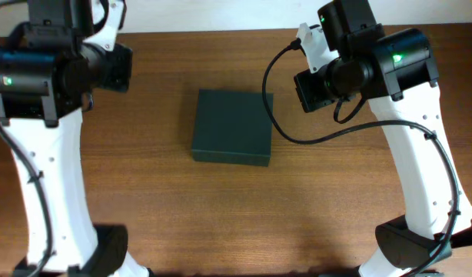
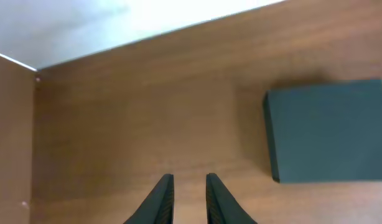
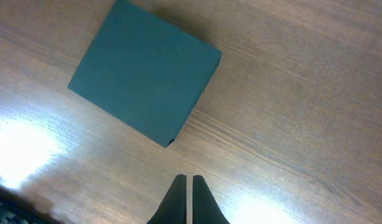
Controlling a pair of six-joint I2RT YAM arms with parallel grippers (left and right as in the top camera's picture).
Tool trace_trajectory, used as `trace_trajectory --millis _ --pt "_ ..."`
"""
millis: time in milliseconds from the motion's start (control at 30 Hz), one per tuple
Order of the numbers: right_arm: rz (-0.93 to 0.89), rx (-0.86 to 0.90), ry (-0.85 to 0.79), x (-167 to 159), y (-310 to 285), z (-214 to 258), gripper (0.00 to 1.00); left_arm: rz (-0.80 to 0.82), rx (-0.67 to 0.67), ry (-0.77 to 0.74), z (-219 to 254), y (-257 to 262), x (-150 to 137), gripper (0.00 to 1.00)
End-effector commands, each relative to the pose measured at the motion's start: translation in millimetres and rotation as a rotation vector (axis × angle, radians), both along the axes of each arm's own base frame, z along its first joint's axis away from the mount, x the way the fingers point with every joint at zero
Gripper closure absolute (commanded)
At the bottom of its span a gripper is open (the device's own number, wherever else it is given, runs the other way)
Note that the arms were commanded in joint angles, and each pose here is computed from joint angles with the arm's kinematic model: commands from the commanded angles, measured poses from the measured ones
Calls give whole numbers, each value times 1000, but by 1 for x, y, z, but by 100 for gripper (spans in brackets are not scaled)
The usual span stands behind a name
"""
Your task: Pack container
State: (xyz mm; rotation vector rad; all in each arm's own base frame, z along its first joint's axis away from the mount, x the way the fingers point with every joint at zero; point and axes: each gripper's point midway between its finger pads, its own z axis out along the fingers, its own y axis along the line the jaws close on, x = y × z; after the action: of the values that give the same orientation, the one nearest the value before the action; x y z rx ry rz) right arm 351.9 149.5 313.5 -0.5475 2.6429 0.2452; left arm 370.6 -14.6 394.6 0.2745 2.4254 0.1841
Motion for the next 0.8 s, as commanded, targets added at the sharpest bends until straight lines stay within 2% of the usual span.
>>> trace_trajectory --millis 0,133,300,500,767 --pt "-8 8 -34 -4 -3 12 96 -34 -29 -64 20 -2 -43 78" --pt "-6 10 -26 0 0 6 96 -89 -78 75 -34 -16 -44 74" --pt "17 55 35 13 17 -20 96 -282 -185 213 -109 -53 -25 74" --pt "22 98 225 18 37 -76 96 -389 -285 269 -172 -79 -8 86" --pt "76 77 432 6 61 -144 96 -458 -302 385 -233 -101 -3 91"
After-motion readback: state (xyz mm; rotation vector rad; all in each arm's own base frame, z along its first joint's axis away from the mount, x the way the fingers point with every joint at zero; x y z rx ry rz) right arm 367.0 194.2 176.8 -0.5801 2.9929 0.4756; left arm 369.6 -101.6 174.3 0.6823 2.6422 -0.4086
